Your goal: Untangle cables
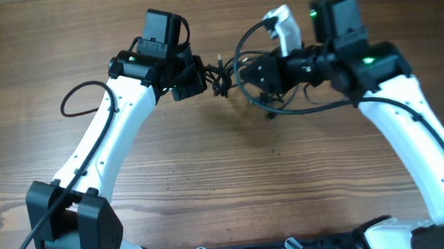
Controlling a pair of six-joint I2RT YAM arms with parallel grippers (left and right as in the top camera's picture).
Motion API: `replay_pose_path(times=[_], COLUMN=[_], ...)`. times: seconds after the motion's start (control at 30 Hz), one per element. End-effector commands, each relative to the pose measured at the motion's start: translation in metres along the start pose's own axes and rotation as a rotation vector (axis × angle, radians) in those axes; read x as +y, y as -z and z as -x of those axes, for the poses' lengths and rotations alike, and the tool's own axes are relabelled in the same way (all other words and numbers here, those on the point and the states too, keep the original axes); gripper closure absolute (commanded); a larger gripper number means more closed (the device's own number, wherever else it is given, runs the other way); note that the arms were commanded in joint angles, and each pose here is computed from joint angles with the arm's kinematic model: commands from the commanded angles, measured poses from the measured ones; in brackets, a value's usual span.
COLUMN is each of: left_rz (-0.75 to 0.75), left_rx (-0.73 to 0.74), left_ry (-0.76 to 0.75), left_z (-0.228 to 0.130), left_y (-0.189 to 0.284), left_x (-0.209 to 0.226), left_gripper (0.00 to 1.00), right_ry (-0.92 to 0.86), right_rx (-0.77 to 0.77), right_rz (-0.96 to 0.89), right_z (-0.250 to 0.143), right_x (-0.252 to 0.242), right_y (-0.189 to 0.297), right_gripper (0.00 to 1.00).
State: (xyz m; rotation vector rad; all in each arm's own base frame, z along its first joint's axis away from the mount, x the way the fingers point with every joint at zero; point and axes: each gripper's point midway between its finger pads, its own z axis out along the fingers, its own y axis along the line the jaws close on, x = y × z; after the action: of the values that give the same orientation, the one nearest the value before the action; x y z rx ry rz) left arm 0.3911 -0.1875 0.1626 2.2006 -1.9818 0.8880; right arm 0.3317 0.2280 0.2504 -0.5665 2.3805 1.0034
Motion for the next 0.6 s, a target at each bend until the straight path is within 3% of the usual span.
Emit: replay_pose_path(times=[0.0,0.3,0.57], left_rz=[-0.010,0.022,0.018], left_rx=[0.006,0.052,0.059], left_ry=[0.156,0.157,0.155], left_z=[-0.002,-0.010,-0.011], left_y=[0.009,0.009,0.009], left_x=[-0.001,0.003,0.002], left_gripper=[0.96,0.96,0.96], right_ry=[-0.029,-0.002,-0.061], right_rx=[0.066,0.141,0.157], right_rz=[-0.086,-0.257,-0.299], right_z=[-0.014,-0.031,-0.038], right_x=[-0.016,-0.040,-0.050], right_y=[-0.027,-0.069,-0.092], right_gripper=[0.62,0.64,0.82])
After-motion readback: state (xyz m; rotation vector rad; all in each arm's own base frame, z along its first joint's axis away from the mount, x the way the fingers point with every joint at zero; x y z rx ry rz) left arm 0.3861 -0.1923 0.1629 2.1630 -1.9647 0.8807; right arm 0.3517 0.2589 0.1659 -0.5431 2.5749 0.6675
